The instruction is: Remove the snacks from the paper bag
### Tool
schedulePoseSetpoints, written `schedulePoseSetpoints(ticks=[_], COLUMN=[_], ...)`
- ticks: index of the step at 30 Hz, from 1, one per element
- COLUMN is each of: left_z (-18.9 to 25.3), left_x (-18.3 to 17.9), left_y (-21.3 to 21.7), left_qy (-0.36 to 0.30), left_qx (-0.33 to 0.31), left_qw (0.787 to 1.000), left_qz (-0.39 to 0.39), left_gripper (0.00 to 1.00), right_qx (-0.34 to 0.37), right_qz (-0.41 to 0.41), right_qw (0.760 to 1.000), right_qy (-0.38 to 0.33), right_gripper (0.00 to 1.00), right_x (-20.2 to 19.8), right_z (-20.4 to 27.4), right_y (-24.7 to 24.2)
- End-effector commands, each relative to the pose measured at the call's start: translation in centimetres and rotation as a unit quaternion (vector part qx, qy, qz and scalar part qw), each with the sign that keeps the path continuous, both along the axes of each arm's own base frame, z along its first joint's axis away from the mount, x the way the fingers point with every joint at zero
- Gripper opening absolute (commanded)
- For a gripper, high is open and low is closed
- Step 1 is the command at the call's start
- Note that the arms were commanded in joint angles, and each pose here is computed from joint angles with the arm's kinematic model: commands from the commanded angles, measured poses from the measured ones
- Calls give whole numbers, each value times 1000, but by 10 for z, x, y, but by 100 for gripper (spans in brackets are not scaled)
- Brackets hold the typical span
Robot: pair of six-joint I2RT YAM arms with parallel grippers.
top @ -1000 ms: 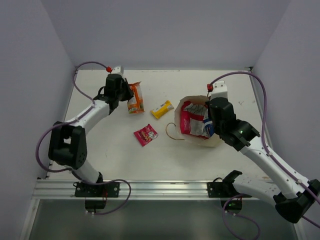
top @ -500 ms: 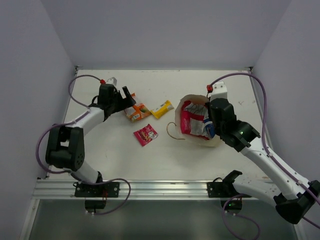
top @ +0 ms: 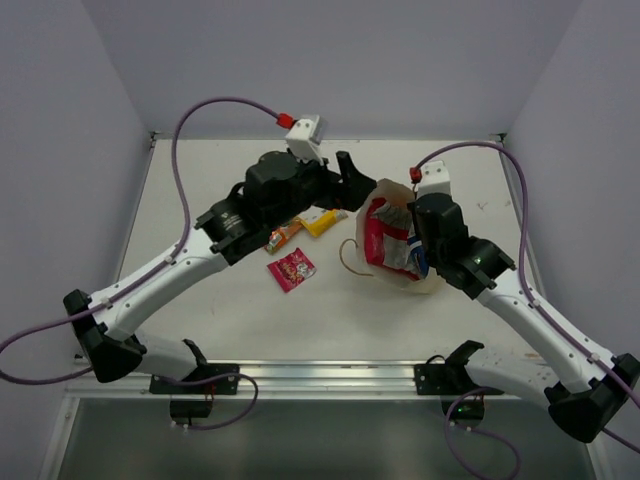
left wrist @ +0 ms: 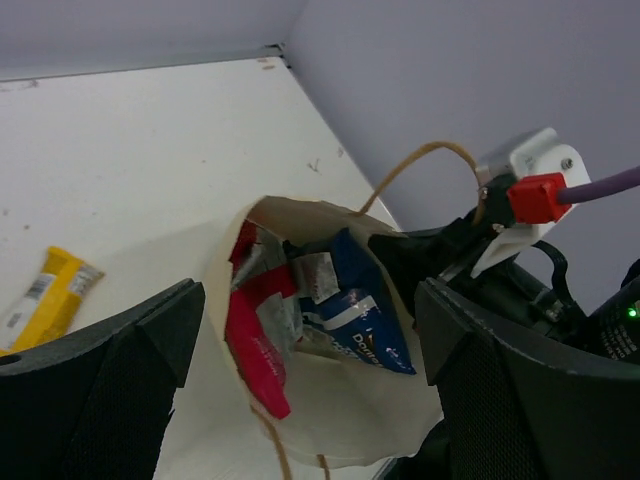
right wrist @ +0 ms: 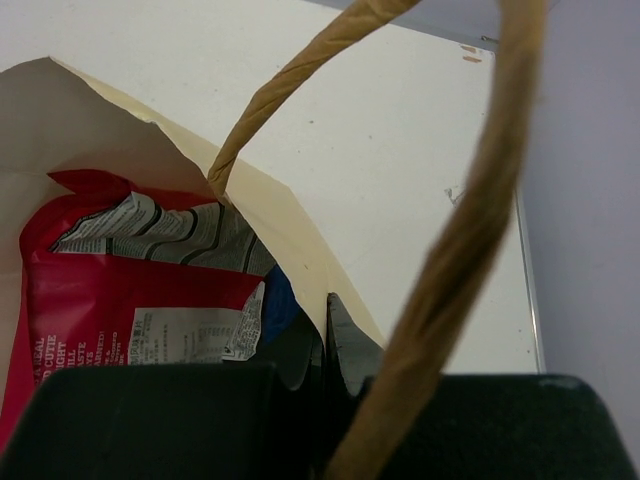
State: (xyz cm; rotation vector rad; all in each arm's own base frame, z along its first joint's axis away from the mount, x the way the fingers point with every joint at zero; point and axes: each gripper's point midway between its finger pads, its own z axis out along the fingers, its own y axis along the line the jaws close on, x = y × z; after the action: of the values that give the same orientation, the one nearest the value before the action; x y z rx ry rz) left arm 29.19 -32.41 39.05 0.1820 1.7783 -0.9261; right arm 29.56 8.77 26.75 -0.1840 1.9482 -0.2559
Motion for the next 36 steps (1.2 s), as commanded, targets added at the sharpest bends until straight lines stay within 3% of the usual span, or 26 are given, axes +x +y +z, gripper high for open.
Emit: schedulePoseSetpoints(ticks=[1, 10, 21, 28, 33, 36], left_z=[-42, -98, -160, -198, -219, -232], left_x=[-5, -31, -18, -6, 1, 8], left_y=[-37, -99, -67, -72, -77, -78], left_qy=[38, 85, 128, 154, 170, 178], left_qx=[71, 111, 175, 208, 218, 225], left_qw=[997, 989, 975, 964, 959, 956], left_qz=[9, -38, 55, 65, 63, 67], left_gripper=[92, 76, 80, 80, 76, 66], right_qx=[17, 20, 22, 20, 28, 30], right_qz=[-9, -27, -29, -26, -23, -15], right_qw=[1000, 999, 997, 997, 997, 998], right_qy=[-20, -38, -65, -63, -65, -62], right_gripper=[0, 0, 0, 0, 0, 0], right_x=[5, 1, 2, 0, -2, -2], right_z=[16, 32, 54, 53, 52, 49], right_y=[2, -7, -8, -5, -1, 5])
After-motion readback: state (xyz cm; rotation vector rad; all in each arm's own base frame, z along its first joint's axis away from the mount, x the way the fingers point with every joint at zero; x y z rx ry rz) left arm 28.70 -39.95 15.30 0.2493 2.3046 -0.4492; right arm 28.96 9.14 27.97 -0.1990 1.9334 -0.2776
